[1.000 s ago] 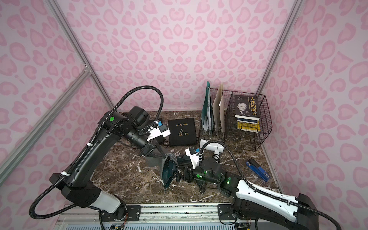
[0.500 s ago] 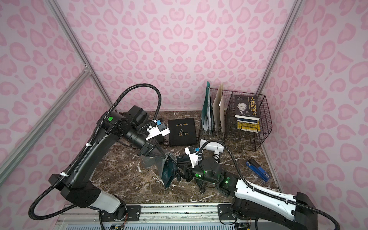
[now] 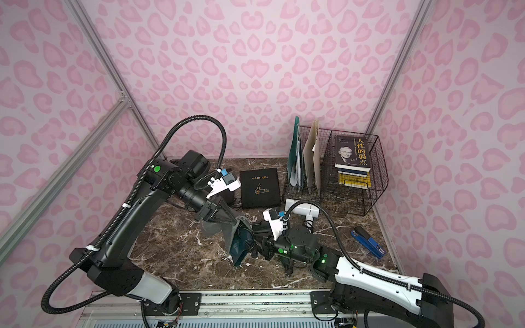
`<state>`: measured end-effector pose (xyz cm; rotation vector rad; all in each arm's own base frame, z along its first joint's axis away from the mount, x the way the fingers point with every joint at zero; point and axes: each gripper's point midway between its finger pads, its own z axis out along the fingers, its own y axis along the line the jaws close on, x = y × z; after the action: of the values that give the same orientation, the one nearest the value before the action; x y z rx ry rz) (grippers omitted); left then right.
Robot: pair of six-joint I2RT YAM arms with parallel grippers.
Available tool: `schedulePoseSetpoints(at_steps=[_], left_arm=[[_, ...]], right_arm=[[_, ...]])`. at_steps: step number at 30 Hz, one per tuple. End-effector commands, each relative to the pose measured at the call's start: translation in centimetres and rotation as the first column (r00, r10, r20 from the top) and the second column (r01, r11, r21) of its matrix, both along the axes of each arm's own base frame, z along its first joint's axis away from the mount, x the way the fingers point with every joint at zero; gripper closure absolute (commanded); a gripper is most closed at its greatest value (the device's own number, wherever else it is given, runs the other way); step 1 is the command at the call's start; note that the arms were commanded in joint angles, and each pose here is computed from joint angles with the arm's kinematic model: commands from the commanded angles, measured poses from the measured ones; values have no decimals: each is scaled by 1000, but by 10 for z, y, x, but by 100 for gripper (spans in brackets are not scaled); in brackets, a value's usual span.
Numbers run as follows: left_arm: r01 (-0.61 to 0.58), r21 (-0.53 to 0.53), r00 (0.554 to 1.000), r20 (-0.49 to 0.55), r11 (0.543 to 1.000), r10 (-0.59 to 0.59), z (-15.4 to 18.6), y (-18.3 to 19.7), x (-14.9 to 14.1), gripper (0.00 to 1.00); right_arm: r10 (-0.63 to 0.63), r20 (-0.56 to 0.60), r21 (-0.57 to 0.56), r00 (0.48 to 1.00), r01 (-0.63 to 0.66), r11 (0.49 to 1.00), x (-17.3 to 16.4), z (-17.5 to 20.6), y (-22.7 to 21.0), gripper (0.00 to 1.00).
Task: Pack away hair dryers
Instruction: Adjust the drawstring bag.
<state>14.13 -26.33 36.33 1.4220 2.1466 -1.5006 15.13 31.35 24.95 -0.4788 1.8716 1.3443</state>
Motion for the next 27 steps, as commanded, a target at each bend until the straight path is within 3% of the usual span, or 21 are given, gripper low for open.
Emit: schedulePoseSetpoints(at_steps=[1, 6, 16, 27], left_arm=[[18, -54, 998, -66, 998, -22, 11, 0, -12, 98], [14, -69, 998, -67, 998, -18, 15, 2, -12, 98], [-55, -55, 996, -76, 997, 51, 8, 7, 3, 98], [-72, -24, 990, -125, 997, 69, -9, 5, 9, 98]], right_arm=[[-28, 44, 54, 999, 26, 998, 4, 13, -2, 80], [-73, 46, 44, 996, 71, 996, 10, 12, -7, 100], [-111, 47, 34, 993, 110, 993, 12, 18, -16, 100], [-58, 60, 13, 997, 57, 998, 5, 30, 1, 100]])
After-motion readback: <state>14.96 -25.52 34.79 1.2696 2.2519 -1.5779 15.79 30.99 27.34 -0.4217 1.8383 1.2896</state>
